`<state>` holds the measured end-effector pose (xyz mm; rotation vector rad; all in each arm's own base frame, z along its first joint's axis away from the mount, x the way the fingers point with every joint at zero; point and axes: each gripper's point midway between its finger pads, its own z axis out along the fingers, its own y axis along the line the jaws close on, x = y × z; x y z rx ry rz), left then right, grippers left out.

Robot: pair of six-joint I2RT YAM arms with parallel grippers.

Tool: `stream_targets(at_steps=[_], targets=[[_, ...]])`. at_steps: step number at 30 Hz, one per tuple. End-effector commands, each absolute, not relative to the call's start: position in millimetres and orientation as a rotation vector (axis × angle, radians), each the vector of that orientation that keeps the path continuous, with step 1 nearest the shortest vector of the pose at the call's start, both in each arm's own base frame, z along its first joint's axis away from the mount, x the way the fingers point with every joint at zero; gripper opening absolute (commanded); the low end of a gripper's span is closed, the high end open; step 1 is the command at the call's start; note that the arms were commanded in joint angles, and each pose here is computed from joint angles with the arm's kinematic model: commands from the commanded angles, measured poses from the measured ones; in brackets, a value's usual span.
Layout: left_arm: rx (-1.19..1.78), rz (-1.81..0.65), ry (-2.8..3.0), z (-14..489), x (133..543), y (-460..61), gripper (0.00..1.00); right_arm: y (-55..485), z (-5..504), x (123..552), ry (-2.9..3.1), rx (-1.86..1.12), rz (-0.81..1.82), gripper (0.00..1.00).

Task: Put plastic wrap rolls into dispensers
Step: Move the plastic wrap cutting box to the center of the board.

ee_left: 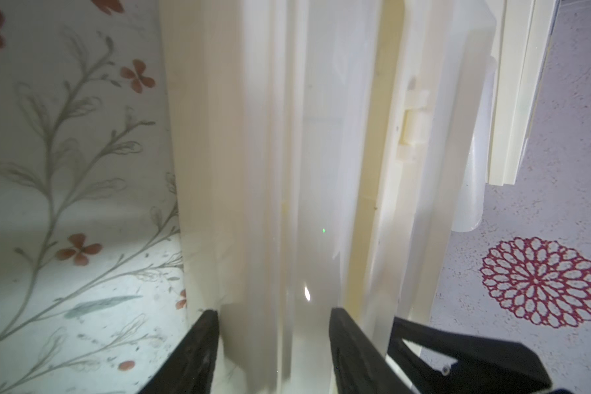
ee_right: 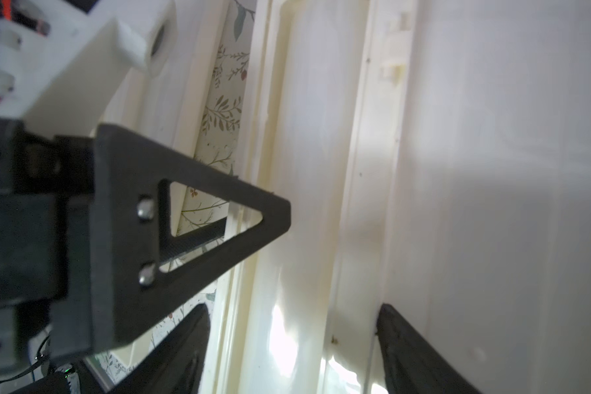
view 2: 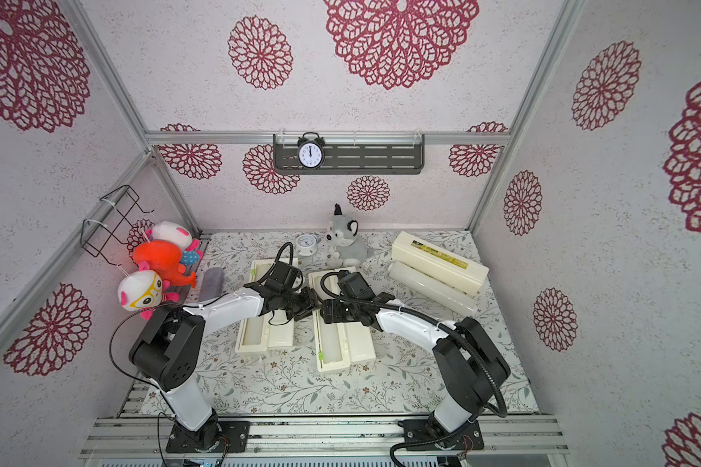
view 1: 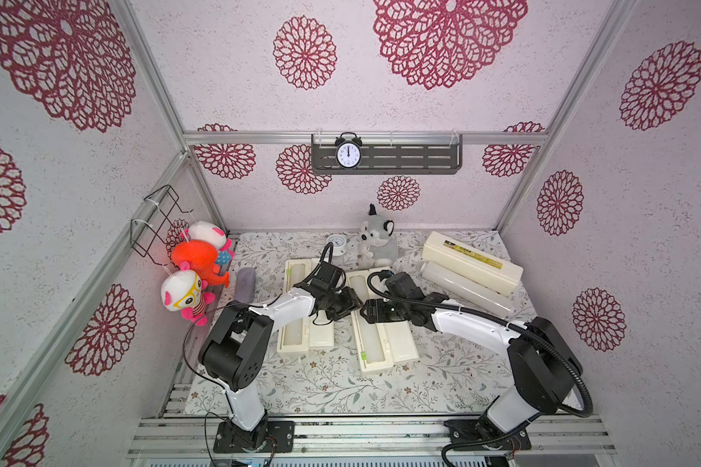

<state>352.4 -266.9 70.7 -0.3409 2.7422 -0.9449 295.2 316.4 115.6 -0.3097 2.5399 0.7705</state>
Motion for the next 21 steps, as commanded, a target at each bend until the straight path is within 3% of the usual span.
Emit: stream_targets(at_steps=[1,7,14,21], targets=[[-0.282,-0.947,2.704,85.4,363.4,-268.3,0.56,357.9,135.7,259.7,2.53,-0.404,1.032,0.78],[-0.279,-0.925,2.699,93.1,363.2,-265.1,0.57,334.5,149.6,267.5,2.515,-0.403,0.861,0.8],[-0.257,-0.912,2.579,143.3,375.6,-260.9,0.59,289.5,200.3,284.6,2.417,-0.384,0.74,0.82],[-0.21,-0.964,2.473,184.6,395.4,-273.0,0.63,173.7,213.0,318.2,2.426,-0.228,0.407,0.89]])
